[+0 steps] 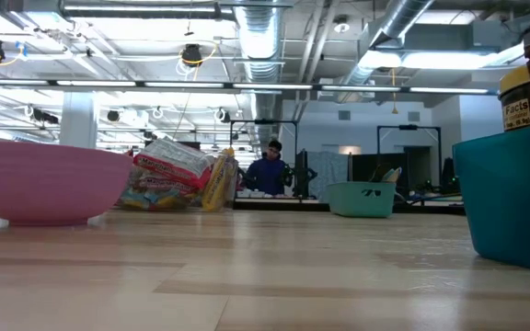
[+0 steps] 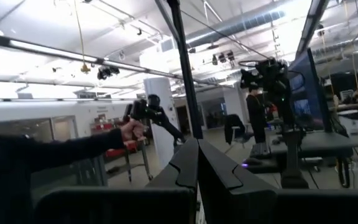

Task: Pick & Place Food Item
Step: Return to Home Position

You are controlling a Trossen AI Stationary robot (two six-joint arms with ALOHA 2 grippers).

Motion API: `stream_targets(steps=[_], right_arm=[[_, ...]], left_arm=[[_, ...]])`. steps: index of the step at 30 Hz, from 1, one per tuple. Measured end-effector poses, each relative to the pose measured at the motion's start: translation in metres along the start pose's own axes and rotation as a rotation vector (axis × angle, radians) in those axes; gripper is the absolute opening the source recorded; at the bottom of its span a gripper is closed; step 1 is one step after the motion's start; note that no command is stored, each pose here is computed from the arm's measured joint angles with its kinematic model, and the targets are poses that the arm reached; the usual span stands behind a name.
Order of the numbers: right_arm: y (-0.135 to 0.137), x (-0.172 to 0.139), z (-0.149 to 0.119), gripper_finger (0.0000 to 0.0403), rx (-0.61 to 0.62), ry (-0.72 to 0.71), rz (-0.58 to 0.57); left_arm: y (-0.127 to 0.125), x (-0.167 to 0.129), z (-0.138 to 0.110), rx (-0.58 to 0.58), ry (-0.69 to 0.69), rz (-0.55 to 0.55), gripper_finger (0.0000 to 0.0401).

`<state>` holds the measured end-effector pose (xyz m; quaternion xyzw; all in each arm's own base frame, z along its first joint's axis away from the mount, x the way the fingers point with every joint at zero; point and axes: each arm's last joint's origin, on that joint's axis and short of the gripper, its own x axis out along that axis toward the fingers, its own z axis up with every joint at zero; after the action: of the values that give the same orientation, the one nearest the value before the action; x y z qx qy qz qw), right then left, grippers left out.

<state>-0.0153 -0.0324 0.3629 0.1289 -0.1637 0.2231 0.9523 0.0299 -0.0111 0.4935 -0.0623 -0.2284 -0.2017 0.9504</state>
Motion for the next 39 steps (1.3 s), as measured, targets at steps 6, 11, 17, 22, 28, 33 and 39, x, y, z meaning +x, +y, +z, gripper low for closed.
stream_targets(steps=[6, 11, 17, 22, 28, 33, 39], right_arm=[[-0.001, 0.001, -0.002, 0.0, 0.022, 0.012, -0.015], [0.002, 0.007, -0.009, 0.0, 0.03, -0.015, -0.017], [0.007, 0.024, -0.039, 0.0, 0.033, -0.019, -0.023], [0.011, 0.034, -0.063, 0.0, 0.044, -0.048, -0.022], [0.013, 0.041, -0.087, 0.0, 0.041, -0.036, -0.02], [0.014, 0.044, -0.102, 0.0, 0.046, -0.049, -0.025], [0.011, 0.047, -0.133, 0.0, 0.043, -0.038, -0.14]], left_arm=[[-0.005, -0.014, 0.007, 0.012, -0.04, -0.007, 0.0271], [-0.009, -0.026, 0.011, 0.018, -0.059, -0.011, 0.0271], [-0.012, -0.038, 0.013, 0.017, -0.054, -0.01, 0.0271], [-0.015, -0.047, 0.016, 0.022, -0.073, -0.013, 0.0271], [-0.019, -0.058, 0.019, 0.023, -0.096, -0.017, 0.0271], [-0.022, -0.069, 0.022, 0.028, -0.122, -0.021, 0.0271], [-0.023, -0.078, 0.013, 0.022, -0.117, -0.023, 0.0271]])
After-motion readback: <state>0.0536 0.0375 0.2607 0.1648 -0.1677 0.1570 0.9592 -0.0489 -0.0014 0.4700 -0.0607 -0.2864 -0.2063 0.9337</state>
